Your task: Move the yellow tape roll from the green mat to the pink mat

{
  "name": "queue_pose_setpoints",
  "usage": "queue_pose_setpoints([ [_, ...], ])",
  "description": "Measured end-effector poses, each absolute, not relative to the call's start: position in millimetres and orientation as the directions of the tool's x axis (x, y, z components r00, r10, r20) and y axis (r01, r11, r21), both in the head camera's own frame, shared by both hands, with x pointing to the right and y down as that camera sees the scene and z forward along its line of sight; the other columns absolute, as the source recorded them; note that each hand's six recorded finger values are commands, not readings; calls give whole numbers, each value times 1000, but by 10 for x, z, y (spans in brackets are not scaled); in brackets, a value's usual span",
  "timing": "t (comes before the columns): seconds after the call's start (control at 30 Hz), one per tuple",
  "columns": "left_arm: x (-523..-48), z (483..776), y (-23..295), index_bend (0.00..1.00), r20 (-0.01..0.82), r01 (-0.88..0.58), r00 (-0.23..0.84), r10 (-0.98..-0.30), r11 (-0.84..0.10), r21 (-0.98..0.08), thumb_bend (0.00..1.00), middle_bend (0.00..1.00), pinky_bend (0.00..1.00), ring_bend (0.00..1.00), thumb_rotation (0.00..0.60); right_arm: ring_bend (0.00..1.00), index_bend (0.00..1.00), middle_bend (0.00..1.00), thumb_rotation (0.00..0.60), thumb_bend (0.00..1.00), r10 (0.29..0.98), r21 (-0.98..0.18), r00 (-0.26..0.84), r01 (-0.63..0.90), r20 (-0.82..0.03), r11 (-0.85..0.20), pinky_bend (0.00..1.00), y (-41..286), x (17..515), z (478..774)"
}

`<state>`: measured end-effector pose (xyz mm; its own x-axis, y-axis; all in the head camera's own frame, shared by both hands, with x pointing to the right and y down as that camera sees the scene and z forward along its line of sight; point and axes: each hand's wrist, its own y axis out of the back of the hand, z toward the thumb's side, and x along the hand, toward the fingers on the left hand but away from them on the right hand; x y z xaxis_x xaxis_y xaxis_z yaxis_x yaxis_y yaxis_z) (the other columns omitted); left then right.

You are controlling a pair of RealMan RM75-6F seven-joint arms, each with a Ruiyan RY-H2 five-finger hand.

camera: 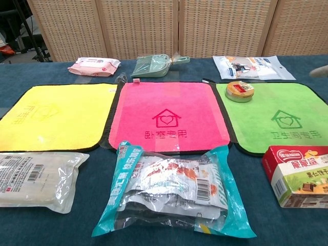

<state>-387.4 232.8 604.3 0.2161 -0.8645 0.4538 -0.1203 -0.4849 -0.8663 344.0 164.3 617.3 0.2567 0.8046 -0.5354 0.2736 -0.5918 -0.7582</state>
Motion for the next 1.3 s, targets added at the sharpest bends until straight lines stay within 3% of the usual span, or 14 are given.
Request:
queue_pose_setpoints([
  [0.43,-3943,6013,2242,35,392,-161,203,-897,-425,-891,155,0,0,0,600,0,71,0,600,466,714,-508,248,555,-654,-658,15,579,2977,6475],
  [0.73,-3906,6093,2267,35,417,-166,223,-881,-456,-874,155,0,0,0,600,0,71,0,600,466,704,-475,205,609,-680,-635,16,85,2929,6743],
  [1.03,-3856,6043,2279,35,399,-184,249,-883,-447,-875,155,0,0,0,600,0,71,0,600,466,653,-420,194,625,-732,-658,16,85,2836,7110],
  [1.3,-3839,6060,2297,35,409,-187,257,-876,-460,-868,155,0,0,0,600,0,71,0,600,466,634,-412,202,607,-746,-679,16,103,2768,7255],
])
